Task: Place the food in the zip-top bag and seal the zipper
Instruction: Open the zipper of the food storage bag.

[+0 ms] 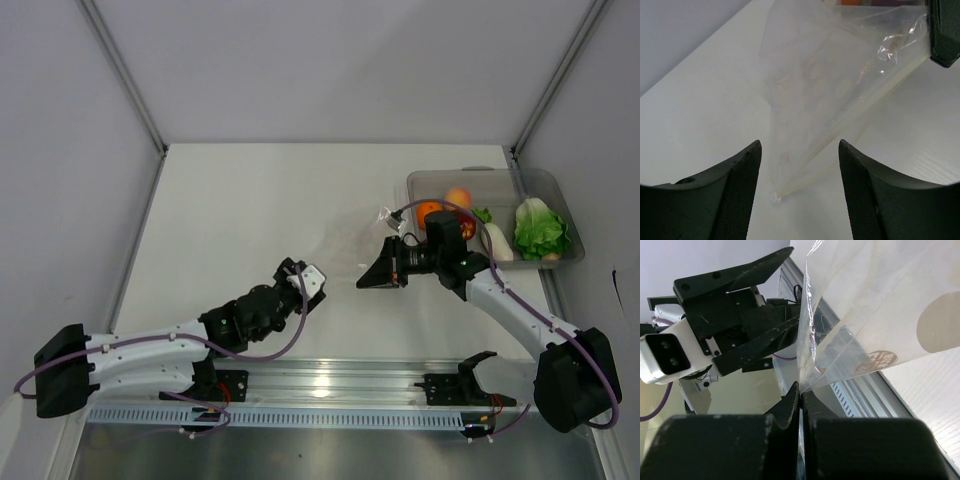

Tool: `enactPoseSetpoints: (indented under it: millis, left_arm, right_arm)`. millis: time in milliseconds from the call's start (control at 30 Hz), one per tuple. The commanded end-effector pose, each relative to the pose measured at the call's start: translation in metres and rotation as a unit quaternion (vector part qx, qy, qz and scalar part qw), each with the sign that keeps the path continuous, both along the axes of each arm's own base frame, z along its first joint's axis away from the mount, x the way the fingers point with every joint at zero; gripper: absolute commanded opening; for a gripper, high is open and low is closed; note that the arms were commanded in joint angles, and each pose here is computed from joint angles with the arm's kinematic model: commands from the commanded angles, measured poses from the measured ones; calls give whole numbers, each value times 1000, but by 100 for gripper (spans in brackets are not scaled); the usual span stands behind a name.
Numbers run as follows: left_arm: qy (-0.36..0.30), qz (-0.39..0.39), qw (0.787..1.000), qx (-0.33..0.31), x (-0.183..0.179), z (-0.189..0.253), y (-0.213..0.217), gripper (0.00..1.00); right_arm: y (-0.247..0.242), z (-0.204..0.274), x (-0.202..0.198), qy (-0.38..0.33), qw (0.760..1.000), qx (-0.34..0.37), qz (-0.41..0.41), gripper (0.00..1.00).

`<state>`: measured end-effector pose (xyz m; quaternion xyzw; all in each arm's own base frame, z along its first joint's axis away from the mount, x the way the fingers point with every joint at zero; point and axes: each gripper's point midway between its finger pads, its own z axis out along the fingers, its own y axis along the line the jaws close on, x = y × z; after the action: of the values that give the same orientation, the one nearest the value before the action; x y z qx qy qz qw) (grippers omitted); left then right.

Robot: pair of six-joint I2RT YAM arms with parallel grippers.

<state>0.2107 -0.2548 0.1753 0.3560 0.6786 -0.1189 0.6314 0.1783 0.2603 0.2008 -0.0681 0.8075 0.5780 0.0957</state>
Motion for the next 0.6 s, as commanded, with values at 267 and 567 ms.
enactPoseSetpoints:
  millis: [267, 567]
  left_arm:
    - [9, -2, 1000, 18, 4, -15, -8, 65]
    - [27, 36, 999, 16, 37, -12, -9, 57]
  right_arm:
    - [1, 16, 1, -19, 1000, 23, 3, 0]
    - [0, 14, 0, -12, 1000, 19, 0, 0]
